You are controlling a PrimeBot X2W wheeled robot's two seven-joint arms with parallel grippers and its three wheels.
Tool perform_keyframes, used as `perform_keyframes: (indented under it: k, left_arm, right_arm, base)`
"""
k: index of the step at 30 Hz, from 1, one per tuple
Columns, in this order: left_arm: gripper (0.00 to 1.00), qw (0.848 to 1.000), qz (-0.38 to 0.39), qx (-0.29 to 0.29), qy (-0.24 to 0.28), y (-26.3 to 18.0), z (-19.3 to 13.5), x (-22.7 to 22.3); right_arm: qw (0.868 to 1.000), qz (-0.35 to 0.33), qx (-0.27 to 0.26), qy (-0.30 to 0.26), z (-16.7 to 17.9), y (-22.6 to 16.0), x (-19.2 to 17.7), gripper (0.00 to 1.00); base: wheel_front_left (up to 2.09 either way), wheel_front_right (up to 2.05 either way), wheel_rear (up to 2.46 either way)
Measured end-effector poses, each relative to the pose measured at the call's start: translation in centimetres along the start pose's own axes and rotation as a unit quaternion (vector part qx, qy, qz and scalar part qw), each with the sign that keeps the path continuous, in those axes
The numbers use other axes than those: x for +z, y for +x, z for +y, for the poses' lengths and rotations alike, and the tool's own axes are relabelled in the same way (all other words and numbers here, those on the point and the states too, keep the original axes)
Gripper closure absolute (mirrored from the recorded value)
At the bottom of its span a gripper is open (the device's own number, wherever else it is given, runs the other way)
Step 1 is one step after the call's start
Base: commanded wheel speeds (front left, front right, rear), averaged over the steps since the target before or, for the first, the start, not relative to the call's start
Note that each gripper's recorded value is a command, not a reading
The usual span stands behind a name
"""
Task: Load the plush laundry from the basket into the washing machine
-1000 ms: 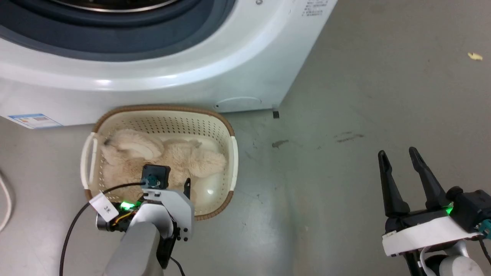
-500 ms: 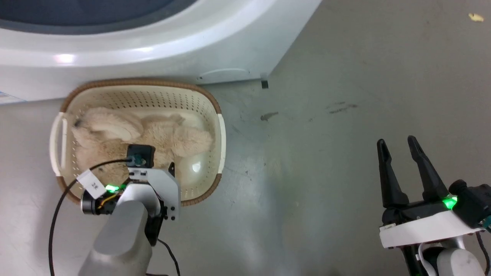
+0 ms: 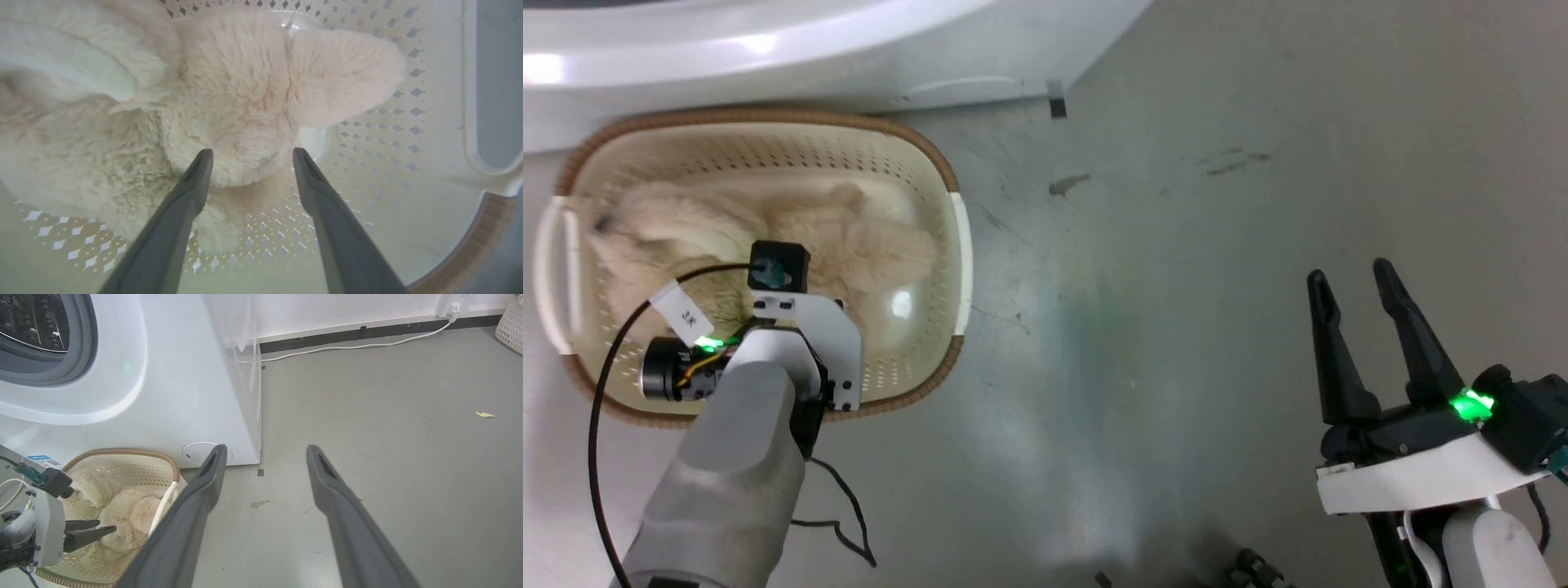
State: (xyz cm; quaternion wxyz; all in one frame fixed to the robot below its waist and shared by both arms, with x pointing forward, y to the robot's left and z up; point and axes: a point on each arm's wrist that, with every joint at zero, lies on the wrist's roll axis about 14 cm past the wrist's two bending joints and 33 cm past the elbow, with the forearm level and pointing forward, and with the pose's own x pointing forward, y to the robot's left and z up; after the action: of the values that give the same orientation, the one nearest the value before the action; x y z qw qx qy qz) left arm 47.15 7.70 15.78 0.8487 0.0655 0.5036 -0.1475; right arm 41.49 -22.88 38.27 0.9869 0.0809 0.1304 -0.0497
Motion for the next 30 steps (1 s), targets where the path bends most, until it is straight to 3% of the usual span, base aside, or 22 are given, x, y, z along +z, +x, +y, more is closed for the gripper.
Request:
perform_keyframes:
  k: [23,24,25,26,30]
  left_arm:
    - [0.0,0.998,0.053,0.027,0.012,8.9,0.7,-2.0]
    - [0.09,0.998,0.054,0.026,0.008,9.2,0.6,-2.1]
    - [0.68,0.998,0.056,0.024,0.004,9.5,0.4,-2.3]
    - [1.0,0.998,0.057,0.022,0.002,9.8,0.3,-2.4]
    - [1.0,0.998,0.058,0.009,-0.002,9.6,-0.3,-2.3]
  right_arm:
    - [0.999,0.025,-0.038,0.006,-2.9,2.1,-3.4,0.0]
    - [0.999,0.027,-0.039,0.004,-3.0,2.2,-3.6,0.0]
    - [0.999,0.03,-0.041,0.003,-3.2,2.2,-3.8,0.0]
    - [0.998,0.032,-0.044,0.002,-3.3,2.1,-4.0,0.0]
    - [0.998,0.03,-0.048,0.004,-3.5,2.0,-3.8,0.0]
  base:
    - [0.0,0.0,0.0]
    - [0.0,0.0,0.0]
    - [0.0,0.0,0.0]
    - [0.0,0.0,0.0]
    - [0.0,0.0,0.0]
